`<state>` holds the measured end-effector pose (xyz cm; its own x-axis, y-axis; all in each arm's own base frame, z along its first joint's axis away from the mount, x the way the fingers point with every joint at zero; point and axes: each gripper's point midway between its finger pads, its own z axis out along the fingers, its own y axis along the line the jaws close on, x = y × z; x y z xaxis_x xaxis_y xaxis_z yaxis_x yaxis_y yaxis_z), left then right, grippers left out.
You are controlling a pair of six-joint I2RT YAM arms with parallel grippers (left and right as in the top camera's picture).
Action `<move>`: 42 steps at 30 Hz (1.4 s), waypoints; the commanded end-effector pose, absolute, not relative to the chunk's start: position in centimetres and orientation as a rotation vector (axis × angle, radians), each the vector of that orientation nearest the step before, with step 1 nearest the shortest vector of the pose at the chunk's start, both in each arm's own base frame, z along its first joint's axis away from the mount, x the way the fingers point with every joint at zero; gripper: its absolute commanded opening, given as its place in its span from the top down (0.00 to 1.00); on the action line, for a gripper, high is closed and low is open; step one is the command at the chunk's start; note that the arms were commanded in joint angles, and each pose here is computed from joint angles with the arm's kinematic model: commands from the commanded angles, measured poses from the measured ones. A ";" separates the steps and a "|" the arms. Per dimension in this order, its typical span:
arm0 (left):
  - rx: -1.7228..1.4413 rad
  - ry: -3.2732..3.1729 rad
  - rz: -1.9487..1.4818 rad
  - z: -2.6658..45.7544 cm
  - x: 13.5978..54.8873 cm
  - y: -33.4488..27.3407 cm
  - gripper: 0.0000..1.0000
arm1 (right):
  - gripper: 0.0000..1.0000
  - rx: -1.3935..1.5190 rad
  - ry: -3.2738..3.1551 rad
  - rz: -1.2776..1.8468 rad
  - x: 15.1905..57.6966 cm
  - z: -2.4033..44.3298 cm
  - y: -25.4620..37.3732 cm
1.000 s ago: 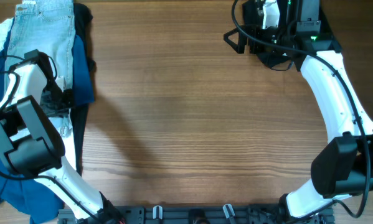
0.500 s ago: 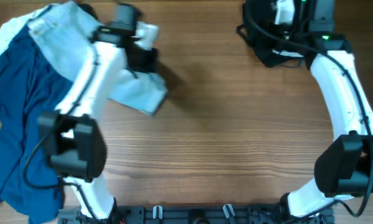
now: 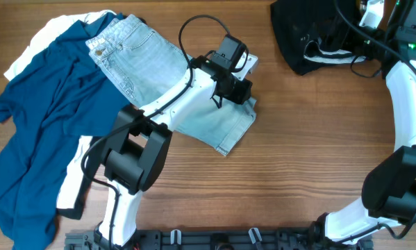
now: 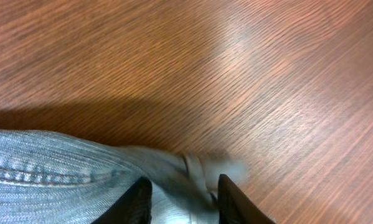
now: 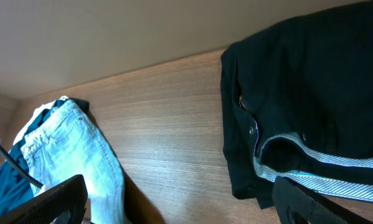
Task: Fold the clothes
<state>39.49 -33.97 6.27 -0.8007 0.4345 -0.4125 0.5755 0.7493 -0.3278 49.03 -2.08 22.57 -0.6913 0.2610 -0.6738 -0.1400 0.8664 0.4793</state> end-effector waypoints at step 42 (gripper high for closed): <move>-0.937 2.899 -0.129 -2.1 42.2 15.6 0.46 | 0.96 -0.572 2.672 0.847 44.0 4.6 19.8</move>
